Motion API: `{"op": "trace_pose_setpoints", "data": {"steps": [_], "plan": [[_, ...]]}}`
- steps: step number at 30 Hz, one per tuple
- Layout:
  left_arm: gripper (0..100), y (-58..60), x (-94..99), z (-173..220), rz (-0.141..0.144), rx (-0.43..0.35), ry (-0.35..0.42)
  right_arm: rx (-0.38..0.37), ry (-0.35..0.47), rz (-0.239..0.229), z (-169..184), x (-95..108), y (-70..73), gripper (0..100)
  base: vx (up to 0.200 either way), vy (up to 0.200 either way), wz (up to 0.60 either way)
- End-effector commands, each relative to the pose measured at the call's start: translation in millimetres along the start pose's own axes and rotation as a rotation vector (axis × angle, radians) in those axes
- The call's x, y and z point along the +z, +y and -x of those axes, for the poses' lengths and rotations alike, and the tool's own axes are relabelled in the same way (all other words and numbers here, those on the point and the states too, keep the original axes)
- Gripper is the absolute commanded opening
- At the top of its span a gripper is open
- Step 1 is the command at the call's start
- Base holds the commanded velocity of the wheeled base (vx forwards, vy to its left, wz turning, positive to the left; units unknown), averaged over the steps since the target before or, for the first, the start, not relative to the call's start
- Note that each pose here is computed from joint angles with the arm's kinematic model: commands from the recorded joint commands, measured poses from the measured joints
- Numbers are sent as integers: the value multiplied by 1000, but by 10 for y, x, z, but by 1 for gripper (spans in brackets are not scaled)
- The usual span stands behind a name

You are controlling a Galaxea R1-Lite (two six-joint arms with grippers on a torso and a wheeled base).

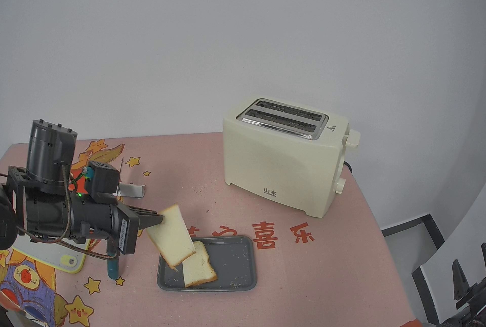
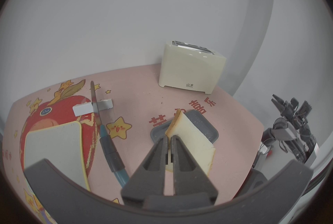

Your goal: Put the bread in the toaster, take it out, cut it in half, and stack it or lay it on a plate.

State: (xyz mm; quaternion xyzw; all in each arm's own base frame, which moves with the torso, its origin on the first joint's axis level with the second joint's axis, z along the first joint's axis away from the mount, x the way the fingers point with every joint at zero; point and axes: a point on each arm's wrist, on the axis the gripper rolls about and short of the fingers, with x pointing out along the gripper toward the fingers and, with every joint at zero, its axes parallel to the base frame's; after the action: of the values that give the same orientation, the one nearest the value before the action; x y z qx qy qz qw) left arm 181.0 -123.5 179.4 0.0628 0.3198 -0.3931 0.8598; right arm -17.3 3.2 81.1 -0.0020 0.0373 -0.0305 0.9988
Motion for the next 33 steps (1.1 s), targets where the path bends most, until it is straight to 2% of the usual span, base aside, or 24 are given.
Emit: {"op": "trace_pose_setpoints", "data": {"steps": [1,19,22,25,33], "plan": [[0,57,-7,-125,19,-29,32,0,18,-1,-13,-44,-1,100,0,0,0],[0,94,-127,-364,38,-47,134,0,18,-1,-13,-44,-1,100,0,0,0],[0,88,-114,-369,34,-50,130,0,18,-1,-13,-44,-1,100,0,0,0],[0,26,-105,-383,20,-70,132,2,18,-1,-13,-44,0,100,0,0,0],[0,-7,-100,-419,7,-82,137,0,18,-1,-13,-44,-1,100,0,0,0]]}}
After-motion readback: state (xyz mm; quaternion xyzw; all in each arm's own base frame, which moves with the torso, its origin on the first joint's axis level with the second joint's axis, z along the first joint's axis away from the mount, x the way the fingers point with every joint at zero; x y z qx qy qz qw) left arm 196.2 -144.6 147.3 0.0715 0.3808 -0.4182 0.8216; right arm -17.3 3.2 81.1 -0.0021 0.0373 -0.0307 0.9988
